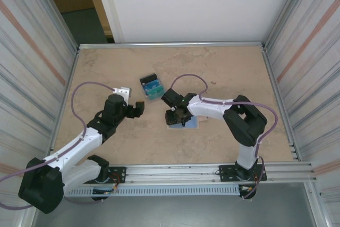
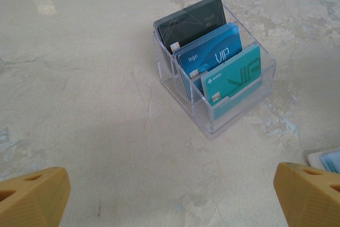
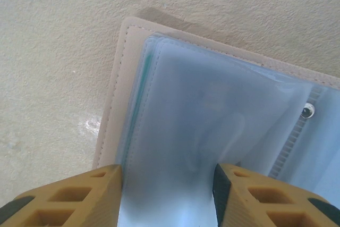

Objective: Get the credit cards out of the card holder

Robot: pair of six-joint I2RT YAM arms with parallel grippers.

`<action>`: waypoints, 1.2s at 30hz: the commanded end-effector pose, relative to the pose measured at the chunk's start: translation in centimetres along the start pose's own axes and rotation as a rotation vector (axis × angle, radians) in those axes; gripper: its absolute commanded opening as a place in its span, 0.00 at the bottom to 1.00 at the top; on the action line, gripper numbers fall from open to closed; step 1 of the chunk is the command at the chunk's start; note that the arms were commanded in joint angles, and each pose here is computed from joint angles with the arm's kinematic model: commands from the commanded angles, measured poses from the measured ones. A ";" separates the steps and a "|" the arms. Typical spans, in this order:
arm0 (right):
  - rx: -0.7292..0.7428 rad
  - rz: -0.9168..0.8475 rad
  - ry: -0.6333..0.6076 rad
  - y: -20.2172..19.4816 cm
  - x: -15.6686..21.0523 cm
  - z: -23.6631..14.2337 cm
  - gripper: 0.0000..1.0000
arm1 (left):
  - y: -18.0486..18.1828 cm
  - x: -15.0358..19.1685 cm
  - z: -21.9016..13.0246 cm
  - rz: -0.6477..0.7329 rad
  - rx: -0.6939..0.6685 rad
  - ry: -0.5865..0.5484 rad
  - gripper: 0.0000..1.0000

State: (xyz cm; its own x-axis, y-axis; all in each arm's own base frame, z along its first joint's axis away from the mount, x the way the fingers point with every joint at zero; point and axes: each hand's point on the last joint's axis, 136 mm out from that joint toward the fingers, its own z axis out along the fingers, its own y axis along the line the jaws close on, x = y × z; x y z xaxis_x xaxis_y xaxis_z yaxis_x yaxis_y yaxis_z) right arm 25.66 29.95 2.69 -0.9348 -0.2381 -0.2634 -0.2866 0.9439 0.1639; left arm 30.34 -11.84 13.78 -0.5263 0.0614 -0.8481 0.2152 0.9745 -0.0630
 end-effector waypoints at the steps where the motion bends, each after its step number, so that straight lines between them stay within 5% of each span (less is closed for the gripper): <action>1: 0.015 -0.014 0.041 -1.6 1.3 0.5 0.47 | -0.1 -2.0 -0.8 -0.009 0.001 -0.052 0.99; 13: -0.069 -0.009 0.001 -1.2 0.6 -1.1 0.40 | -0.3 -2.7 -1.5 -0.005 0.013 -0.075 0.99; 36: 0.102 0.128 -0.075 -7.3 1.1 -3.7 0.32 | -2.3 -4.5 -2.4 0.110 -0.032 -0.116 0.99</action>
State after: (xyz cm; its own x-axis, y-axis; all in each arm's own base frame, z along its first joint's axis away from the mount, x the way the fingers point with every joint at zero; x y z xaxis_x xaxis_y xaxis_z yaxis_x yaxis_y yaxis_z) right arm 26.21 23.57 4.24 -0.9374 -0.1512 -0.3137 -0.1990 0.9718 0.1262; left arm 29.75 -13.81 17.73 -0.4280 0.1224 -0.8955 0.2557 0.9667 0.0100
